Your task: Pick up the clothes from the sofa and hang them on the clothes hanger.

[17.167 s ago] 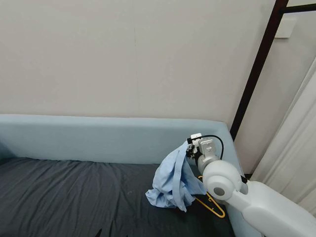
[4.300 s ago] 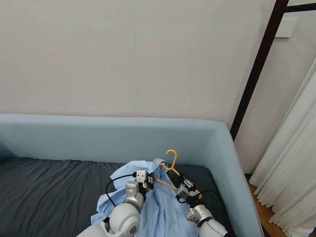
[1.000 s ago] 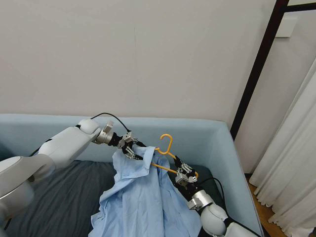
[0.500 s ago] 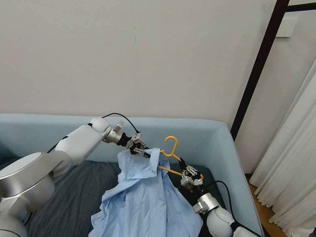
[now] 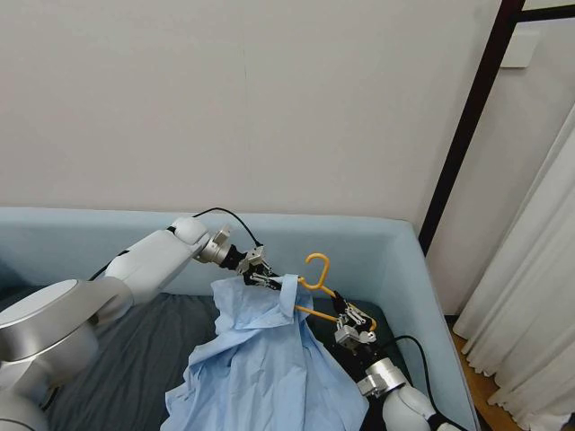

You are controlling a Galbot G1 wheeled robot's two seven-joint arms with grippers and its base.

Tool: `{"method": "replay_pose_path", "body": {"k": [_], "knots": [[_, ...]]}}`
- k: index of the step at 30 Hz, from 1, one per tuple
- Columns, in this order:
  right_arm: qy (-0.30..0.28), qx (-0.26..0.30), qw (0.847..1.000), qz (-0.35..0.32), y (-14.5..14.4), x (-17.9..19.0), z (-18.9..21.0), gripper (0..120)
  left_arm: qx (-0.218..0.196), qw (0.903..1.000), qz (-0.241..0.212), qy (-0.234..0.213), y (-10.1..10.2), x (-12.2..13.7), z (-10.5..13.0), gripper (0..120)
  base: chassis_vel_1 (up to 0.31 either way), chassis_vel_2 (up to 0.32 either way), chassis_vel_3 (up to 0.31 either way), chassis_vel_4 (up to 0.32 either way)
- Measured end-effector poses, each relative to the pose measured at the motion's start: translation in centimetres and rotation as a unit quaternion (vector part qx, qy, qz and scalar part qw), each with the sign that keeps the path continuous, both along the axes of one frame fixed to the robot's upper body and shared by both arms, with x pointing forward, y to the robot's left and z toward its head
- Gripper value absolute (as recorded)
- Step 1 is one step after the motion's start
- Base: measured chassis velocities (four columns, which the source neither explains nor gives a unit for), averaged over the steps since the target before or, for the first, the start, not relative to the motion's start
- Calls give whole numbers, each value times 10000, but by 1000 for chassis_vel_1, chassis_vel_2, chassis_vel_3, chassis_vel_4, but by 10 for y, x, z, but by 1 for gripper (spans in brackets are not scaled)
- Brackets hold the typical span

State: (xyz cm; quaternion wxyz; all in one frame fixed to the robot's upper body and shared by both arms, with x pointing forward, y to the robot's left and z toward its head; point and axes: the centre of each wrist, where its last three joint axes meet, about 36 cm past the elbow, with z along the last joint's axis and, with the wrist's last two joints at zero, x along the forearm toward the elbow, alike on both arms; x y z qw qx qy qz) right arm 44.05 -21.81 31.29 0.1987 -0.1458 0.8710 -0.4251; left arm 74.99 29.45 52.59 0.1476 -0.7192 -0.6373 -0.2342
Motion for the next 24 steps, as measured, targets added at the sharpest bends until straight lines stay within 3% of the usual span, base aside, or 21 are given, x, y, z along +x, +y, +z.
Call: {"method": "replay_pose_path", "body": {"k": [1, 5, 8, 11, 16, 19, 24], "knots": [[0, 0, 10000, 0, 0, 0, 0, 11, 0, 10000, 0, 0, 0, 0, 0, 7, 0, 0, 0, 0], [131, 173, 9996, 183, -3, -11, 6, 32, -103, 9998, 196, -15, 17, -6, -3, 7, 0, 0, 0, 0], [239, 368, 9987, 263, -2, -20, 12, 41, -177, 9992, 352, -44, 28, -9, -4, 7, 0, 0, 0, 0], [245, 618, 9968, 437, -2, -37, 24, 55, -401, 9970, 639, -149, 48, -14, -8, 7, 0, 0, 0, 0], [301, 878, 9944, 498, -6, -56, 32, 69, -683, 9931, 940, -166, 68, -24, -17, 7, 0, 0, 0, 0], [756, 1282, 9882, 372, -7, -80, 27, 84, -847, 9902, 1104, -124, 88, -40, -30, 7, 0, 0, 0, 0], [1596, 1525, 9753, -14, -12, -90, 6, 98, -965, 9879, 1218, -38, 106, -60, -46, 7, 0, 0, 0, 0]]}}
